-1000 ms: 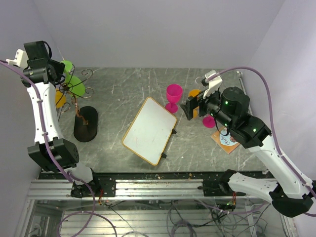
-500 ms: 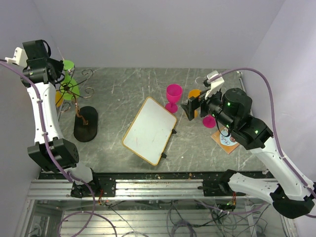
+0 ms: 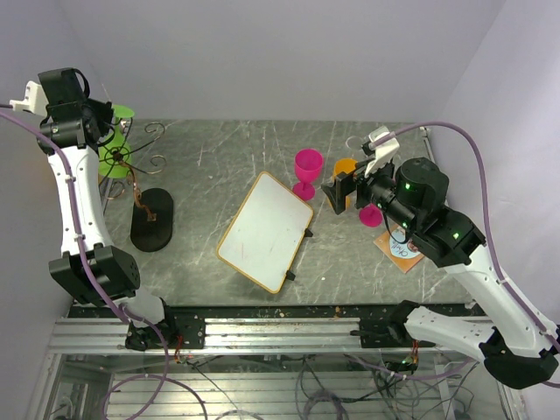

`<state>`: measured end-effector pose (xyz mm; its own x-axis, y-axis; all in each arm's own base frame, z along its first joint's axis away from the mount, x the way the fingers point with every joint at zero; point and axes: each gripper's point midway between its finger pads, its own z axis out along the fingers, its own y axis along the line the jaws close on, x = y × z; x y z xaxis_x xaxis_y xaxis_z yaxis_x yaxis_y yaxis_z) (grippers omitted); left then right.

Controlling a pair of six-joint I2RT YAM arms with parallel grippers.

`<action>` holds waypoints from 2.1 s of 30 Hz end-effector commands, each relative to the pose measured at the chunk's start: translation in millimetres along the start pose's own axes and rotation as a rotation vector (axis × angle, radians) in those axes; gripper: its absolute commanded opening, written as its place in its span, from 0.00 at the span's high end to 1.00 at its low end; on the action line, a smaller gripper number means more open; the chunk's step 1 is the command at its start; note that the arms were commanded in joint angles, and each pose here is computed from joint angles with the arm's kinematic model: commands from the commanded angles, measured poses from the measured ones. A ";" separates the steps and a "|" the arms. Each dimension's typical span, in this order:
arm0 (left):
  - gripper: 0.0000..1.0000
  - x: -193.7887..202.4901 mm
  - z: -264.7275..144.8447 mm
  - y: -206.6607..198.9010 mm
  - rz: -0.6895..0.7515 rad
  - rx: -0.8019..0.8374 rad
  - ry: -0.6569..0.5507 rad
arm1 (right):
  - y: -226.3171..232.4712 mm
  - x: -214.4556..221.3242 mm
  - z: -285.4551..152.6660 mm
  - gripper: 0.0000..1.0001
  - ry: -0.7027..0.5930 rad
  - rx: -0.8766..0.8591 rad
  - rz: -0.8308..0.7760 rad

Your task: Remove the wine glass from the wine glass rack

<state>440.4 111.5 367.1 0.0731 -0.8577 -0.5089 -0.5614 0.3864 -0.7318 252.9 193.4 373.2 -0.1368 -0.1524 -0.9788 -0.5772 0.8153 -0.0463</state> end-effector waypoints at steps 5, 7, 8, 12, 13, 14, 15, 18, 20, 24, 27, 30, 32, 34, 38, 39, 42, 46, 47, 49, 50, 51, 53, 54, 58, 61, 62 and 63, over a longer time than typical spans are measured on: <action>0.89 1.6 -8.7 -21.4 -0.049 0.102 0.034 | -1.1 -5.5 -2.9 0.00 -0.030 0.006 -0.010; 0.90 4.8 -7.8 -23.4 -0.060 0.117 0.049 | -0.6 -6.0 -1.7 0.00 -0.029 0.004 -0.010; 0.90 6.3 -7.9 -24.5 -0.067 0.124 0.056 | 0.4 -6.0 -0.8 0.00 -0.026 -0.001 -0.009; 0.92 8.0 -11.8 -30.3 -0.079 0.157 0.070 | 1.5 -5.5 0.9 0.00 -0.019 -0.006 -0.009; 0.92 8.4 -13.0 -31.2 -0.082 0.164 0.072 | 0.6 -5.3 0.9 0.00 -0.019 -0.001 -0.009; 0.92 9.2 -15.4 -32.4 -0.087 0.171 0.079 | -0.3 -5.4 0.3 0.00 -0.020 0.004 -0.010; 0.92 10.3 -16.6 -33.0 -0.090 0.174 0.085 | -1.2 -5.4 -0.1 0.00 -0.021 0.008 -0.011; 0.93 9.9 -24.5 -35.7 -0.099 0.192 0.087 | -1.5 -6.5 -0.3 0.00 -0.023 0.010 -0.011; 0.93 7.9 -30.7 -36.6 -0.104 0.202 0.077 | -0.7 -7.1 -0.3 0.00 -0.023 0.006 -0.011; 0.93 6.6 -39.3 -34.0 -0.109 0.204 0.064 | -0.9 -5.0 -1.4 0.00 -0.024 0.006 -0.009; 0.93 6.5 -43.5 -30.9 -0.105 0.197 0.060 | -0.2 -6.2 -1.8 0.00 -0.030 0.003 -0.009; 0.93 3.3 -46.0 -23.9 -0.122 0.186 0.049 | 2.0 -5.7 -0.2 0.00 -0.025 -0.009 -0.005; 0.93 -0.3 -49.5 -23.8 -0.134 0.209 0.043 | 2.5 -5.4 -0.2 0.00 -0.025 -0.012 -0.003; 0.93 -3.9 -51.6 -19.7 -0.153 0.215 0.042 | 2.3 -4.6 -0.9 0.00 -0.027 -0.010 -0.003; 0.93 -18.5 -55.0 -12.2 -0.185 0.220 -0.028 | -0.1 -3.6 -0.7 0.00 -0.025 0.003 -0.006; 0.93 -22.9 -54.7 -13.4 -0.195 0.232 -0.046 | -0.1 -3.6 -0.4 0.00 -0.024 0.004 -0.007; 0.93 -32.5 -49.5 -16.7 -0.210 0.237 -0.076 | 0.3 -2.7 1.1 0.00 -0.020 0.002 -0.007; 0.93 -39.8 -44.5 -32.3 -0.227 0.282 -0.080 | -0.3 -0.4 2.3 0.00 -0.015 0.006 -0.008; 0.93 -40.6 -42.1 -33.0 -0.237 0.282 -0.080 | -0.8 -0.1 2.4 0.00 -0.014 0.009 -0.008; 0.93 -42.0 -37.7 -32.7 -0.262 0.279 -0.085 | -1.7 0.5 3.0 0.00 -0.011 0.015 -0.010; 0.93 -42.6 -36.0 -31.8 -0.276 0.274 -0.089 | -2.3 0.8 3.7 0.00 -0.009 0.018 -0.010; 0.93 -44.1 -35.0 -30.8 -0.288 0.269 -0.096 | -2.4 1.2 3.6 0.00 -0.009 0.019 -0.011; 0.93 -47.9 -35.1 -30.5 -0.304 0.266 -0.114 | -2.9 2.5 4.6 0.00 -0.005 0.021 -0.012; 0.93 -49.6 -36.0 -30.4 -0.307 0.264 -0.123 | -2.7 2.7 5.0 0.00 -0.004 0.021 -0.012; 0.93 -52.6 -34.0 -31.6 -0.314 0.268 -0.135 | -3.9 2.9 5.1 0.00 -0.005 0.028 -0.015; 0.93 -52.2 -28.7 -34.6 -0.323 0.277 -0.128 | -3.5 3.4 6.1 0.00 -0.002 0.027 -0.014; 0.93 -51.9 -26.6 -36.0 -0.330 0.284 -0.121 | -3.7 4.6 6.2 0.00 0.000 0.027 -0.014; 0.93 -49.2 -24.1 -38.4 -0.335 0.294 -0.103 | -3.7 4.6 6.1 0.00 -0.001 0.028 -0.014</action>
<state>429.3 124.9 403.3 0.2676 -0.9224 -0.2786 -0.3289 0.1844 -0.9262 256.4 192.2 364.9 -0.1519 -0.1660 -0.9744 -0.5629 0.8248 -0.0528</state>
